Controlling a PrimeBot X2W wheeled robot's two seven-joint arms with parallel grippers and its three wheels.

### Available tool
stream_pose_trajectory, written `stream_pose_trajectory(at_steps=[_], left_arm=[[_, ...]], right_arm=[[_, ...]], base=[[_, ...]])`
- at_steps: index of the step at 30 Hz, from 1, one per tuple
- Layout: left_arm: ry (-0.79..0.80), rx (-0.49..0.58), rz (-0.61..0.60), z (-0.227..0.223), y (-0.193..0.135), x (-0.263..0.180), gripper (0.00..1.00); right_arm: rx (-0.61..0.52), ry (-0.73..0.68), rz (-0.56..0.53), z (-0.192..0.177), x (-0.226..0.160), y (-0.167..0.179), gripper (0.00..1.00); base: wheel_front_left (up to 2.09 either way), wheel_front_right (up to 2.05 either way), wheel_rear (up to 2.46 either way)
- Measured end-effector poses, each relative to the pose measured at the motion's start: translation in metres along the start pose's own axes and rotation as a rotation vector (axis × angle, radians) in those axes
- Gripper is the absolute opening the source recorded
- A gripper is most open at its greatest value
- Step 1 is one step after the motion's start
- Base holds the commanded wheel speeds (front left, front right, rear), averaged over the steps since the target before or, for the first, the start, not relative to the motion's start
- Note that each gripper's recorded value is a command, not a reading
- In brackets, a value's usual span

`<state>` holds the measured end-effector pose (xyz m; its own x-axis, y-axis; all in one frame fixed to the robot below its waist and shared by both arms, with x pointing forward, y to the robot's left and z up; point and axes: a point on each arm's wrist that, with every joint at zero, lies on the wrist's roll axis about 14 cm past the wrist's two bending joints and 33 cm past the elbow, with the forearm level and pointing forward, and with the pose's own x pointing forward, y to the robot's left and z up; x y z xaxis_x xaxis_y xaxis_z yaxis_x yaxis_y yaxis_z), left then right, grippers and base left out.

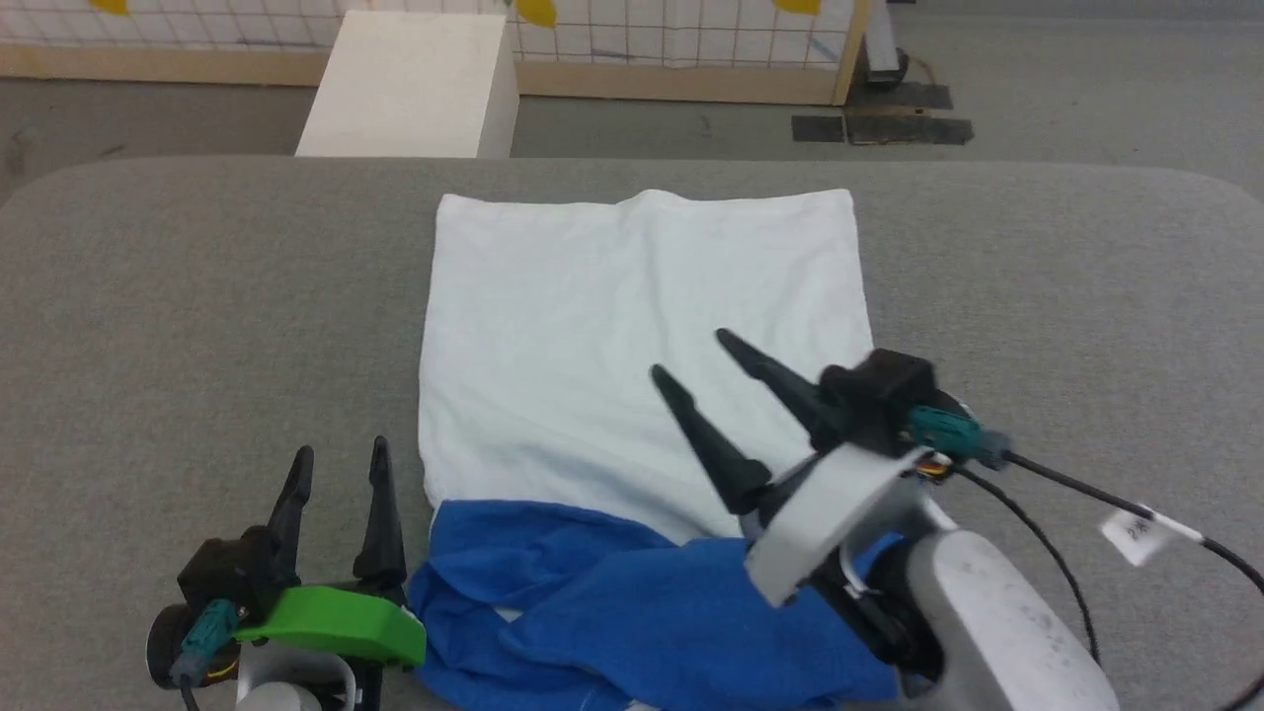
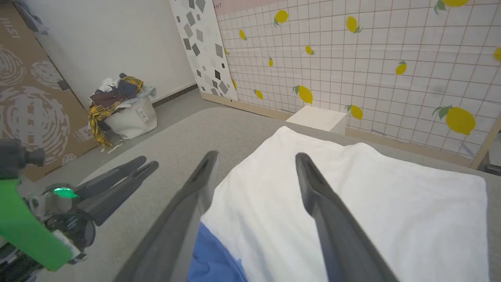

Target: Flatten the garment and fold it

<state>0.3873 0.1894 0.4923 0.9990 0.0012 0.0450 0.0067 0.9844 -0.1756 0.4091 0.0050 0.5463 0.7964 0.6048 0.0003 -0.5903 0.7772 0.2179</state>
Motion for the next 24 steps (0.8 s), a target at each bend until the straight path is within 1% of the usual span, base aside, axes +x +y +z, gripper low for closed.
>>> stream_pose_trajectory(at_steps=[6, 9, 11, 14, 18, 21, 24], left_arm=[[-0.010, 0.014, -0.077, 0.005, -0.019, 0.010, 1.00], [-0.001, 0.042, -0.131, 0.007, -0.028, 0.022, 1.00], [0.023, 0.070, -0.178, 0.010, -0.037, 0.039, 1.00], [0.071, 0.114, -0.226, 0.017, -0.048, 0.071, 1.00], [0.190, 0.139, -0.239, 0.019, -0.047, 0.121, 1.00], [0.287, 0.158, -0.217, 0.015, -0.037, 0.154, 1.00], [0.374, 0.168, -0.194, 0.007, -0.026, 0.183, 1.00]], right_arm=[[-0.058, -0.130, -0.264, 0.028, -0.063, -0.059, 1.00], [-0.086, -0.149, -0.388, 0.033, -0.096, -0.085, 1.00], [-0.091, -0.143, -0.458, 0.031, -0.114, -0.100, 1.00], [-0.083, -0.122, -0.516, 0.026, -0.127, -0.114, 1.00], [-0.069, -0.113, -0.560, 0.022, -0.133, -0.128, 1.00], [-0.050, -0.075, -0.567, 0.009, -0.128, -0.135, 1.00], [-0.034, -0.069, -0.569, 0.003, -0.119, -0.144, 1.00]], base=[[0.00, 0.00, 0.00], [0.00, 0.00, 0.00], [0.00, 0.00, 0.00], [0.00, 0.00, 0.00], [0.00, 0.00, 0.00], [0.00, 0.00, 0.00], [0.00, 0.00, 0.00]])
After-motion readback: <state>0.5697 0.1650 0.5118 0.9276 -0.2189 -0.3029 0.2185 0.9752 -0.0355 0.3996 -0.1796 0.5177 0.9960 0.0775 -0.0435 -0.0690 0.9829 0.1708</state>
